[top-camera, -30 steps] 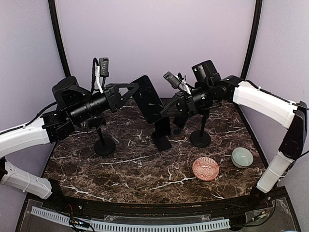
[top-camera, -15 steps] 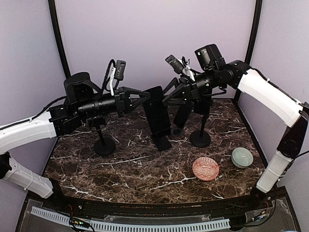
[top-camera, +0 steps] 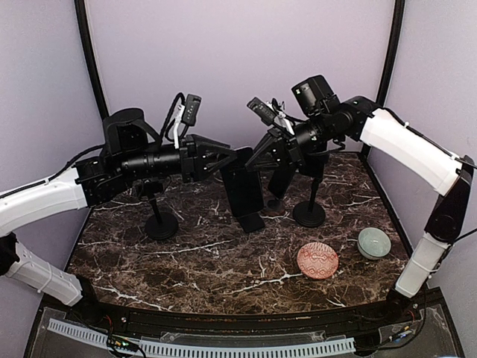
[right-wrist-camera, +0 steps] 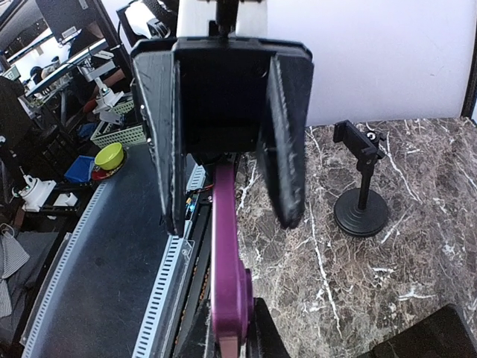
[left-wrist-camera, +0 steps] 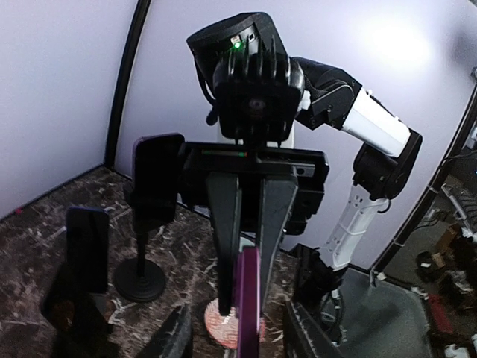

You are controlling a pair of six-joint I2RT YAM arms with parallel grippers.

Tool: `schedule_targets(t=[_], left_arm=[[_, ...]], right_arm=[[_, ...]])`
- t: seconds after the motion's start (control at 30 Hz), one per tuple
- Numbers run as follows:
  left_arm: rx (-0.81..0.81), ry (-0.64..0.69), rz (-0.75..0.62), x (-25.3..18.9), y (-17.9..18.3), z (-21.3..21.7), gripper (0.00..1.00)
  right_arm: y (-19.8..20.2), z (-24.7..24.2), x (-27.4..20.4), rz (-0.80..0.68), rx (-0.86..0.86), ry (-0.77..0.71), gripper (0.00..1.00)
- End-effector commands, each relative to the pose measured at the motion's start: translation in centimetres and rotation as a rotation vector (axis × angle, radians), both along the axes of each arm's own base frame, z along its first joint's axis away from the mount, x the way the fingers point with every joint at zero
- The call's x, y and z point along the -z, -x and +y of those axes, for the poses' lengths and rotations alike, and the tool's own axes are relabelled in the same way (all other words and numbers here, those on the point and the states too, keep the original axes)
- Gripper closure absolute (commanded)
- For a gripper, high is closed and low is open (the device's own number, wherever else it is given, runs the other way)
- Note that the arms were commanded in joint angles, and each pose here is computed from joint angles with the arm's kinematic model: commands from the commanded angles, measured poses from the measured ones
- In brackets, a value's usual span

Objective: Place the phone on the phone stand

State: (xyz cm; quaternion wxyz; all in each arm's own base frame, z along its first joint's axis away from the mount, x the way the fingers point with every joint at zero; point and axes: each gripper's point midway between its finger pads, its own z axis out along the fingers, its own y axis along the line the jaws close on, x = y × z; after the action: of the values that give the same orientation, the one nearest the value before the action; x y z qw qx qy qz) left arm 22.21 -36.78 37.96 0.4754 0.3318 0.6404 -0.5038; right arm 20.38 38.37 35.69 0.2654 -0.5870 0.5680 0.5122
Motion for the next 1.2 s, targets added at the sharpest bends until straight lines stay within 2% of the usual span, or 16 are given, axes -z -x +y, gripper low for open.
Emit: schedule_targets(t=[0.0, 0.2, 0.33, 0.43, 0.53, 0.67, 0.83, 0.97, 1.17], left_arm=[[-0.132, -0.043, -0.002, -1.2, -2.0, 1.2, 0.46], [-0.511, -0.254, 0.056, 2.2, -5.7, 7.5, 0.37], [-0.714, -0.35, 0.103, 3.4, -6.0, 13.0, 0.3], [-0.934, -0.418, 0.138, 4.1, -6.0, 18.2, 0.22], [-1.038, -0.46, 0.183, 5.3, -5.7, 21.7, 0.18], [-1.001, -0.52, 0.293, 8.7, -5.8, 22.8, 0.18], [-1.019, -0.629, 0.364, 11.5, -6.4, 24.7, 0.21], [-0.994, -0.634, 0.404, 12.5, -6.4, 25.6, 0.29], [-0.895, -0.599, 0.455, 14.0, -6.7, 25.2, 0.35]], right_arm=[[0.0, 0.3, -0.8, -0.029, -0.006, -0.016, 1.0], [-1.5, -2.4, -0.8, -0.038, 0.055, 0.0, 1.0], [-2.7, -4.1, -0.4, -0.03, 0.097, 0.001, 1.0], [-3.1, -4.5, -0.5, -0.048, 0.118, 0.007, 1.0], [-3.2, -4.7, -0.5, -0.071, 0.127, 0.014, 1.0], [-3.2, -4.7, -0.3, -0.075, 0.127, 0.02, 1.0], [-3.3, -4.7, 0.1, -0.075, 0.125, 0.031, 1.0], [-3.4, -4.7, 0.5, -0.072, 0.127, 0.038, 1.0], [-3.7, -4.5, 0.9, -0.067, 0.134, 0.046, 1.0]])
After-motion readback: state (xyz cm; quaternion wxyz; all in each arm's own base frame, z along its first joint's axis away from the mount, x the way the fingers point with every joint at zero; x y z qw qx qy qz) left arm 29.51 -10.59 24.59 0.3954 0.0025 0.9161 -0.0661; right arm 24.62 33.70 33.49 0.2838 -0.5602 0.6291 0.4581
